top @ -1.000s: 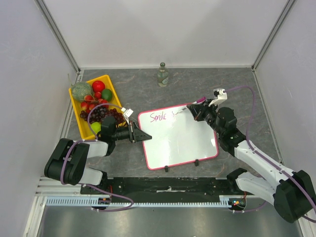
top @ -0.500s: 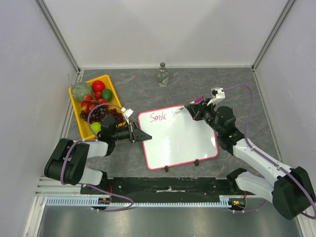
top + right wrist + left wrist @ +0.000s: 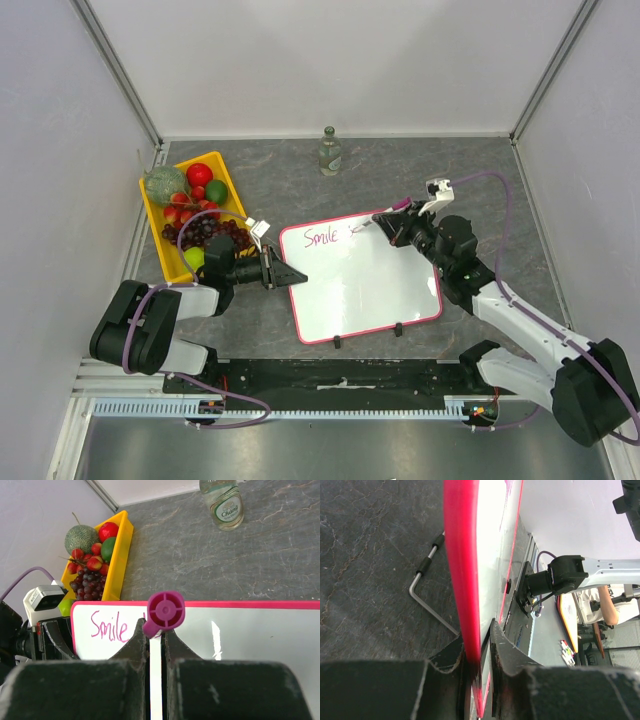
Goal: Write a sentence on the whiteboard
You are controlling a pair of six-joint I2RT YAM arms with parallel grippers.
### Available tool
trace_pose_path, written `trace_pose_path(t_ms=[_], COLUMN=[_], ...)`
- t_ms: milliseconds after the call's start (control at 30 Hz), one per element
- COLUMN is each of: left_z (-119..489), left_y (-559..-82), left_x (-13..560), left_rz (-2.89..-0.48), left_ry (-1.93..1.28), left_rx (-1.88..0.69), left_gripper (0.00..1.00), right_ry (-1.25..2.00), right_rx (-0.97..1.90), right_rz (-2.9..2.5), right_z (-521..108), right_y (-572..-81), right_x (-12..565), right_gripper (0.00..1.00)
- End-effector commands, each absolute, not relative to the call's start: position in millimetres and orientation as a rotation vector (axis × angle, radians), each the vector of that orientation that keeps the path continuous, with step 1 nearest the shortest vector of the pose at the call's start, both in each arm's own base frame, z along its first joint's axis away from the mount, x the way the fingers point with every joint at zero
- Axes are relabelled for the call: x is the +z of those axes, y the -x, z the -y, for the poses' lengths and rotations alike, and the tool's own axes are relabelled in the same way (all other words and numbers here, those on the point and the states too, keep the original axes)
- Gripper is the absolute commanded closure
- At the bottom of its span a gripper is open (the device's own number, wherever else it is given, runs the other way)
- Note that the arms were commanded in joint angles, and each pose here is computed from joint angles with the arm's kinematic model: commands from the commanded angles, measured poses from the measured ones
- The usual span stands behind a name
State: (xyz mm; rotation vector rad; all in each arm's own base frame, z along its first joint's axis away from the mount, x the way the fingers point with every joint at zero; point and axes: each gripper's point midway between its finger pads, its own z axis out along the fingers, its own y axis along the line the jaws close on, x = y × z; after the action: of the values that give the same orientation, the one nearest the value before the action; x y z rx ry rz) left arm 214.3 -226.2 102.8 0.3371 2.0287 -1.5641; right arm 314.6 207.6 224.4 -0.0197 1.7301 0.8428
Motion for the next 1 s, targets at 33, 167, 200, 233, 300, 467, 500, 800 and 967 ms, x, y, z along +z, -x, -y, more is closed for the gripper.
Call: trace_pose_path(t_ms=[33, 167, 200, 233, 300, 467, 500, 800, 967], left_z=[223.6, 223.6, 223.7, 224.0, 223.6, 223.6, 223.6, 223.5, 223.8], left_y=[-215.0, -215.0, -214.8, -214.4, -215.3, -214.8, -214.8, -214.6, -214.2], left_x=[81.4, 81.4, 81.5, 81.5, 81.7, 81.9, 81.9, 82.1, 82.1], left_rz=[-2.066, -2.066, -2.065, -2.065, -2.064, -2.063, -2.063, -2.061, -2.061], left_ry=[-0.372, -0.372, -0.373, -0.374, -0.371, -0.373, -0.373, -0.374, -0.376], left_rx=[-1.476, -1.476, -1.478, -1.479, -1.475, -1.476, -1.476, -1.476, -1.476], left_gripper=[0.98, 0.98, 0.98, 0.98, 0.98, 0.98, 0.98, 0.98, 0.98], right_ry=[0.038, 0.042, 0.039, 0.042, 0.039, 0.024, 0.02, -0.009, -0.021], right_rx=[0.783, 0.763, 0.757, 0.751, 0.745, 0.729, 0.728, 0.72, 0.737], right_rz=[-1.786, -1.797, -1.799, -1.803, -1.807, -1.808, -1.803, -1.778, -1.743], right_z=[-198.9, -195.8, -194.5, -194.0, -192.7, -188.8, -188.1, -183.6, -182.7], right_y=[-309.4, -307.9, -307.9, -307.3, -306.6, -307.2, -307.6, -310.5, -311.0], right_x=[204.8, 201.2, 200.8, 199.0, 197.6, 197.3, 199.1, 211.4, 225.7], right_gripper=[1.0, 1.0, 1.0, 1.0, 1.0, 1.0, 1.0, 1.0, 1.0])
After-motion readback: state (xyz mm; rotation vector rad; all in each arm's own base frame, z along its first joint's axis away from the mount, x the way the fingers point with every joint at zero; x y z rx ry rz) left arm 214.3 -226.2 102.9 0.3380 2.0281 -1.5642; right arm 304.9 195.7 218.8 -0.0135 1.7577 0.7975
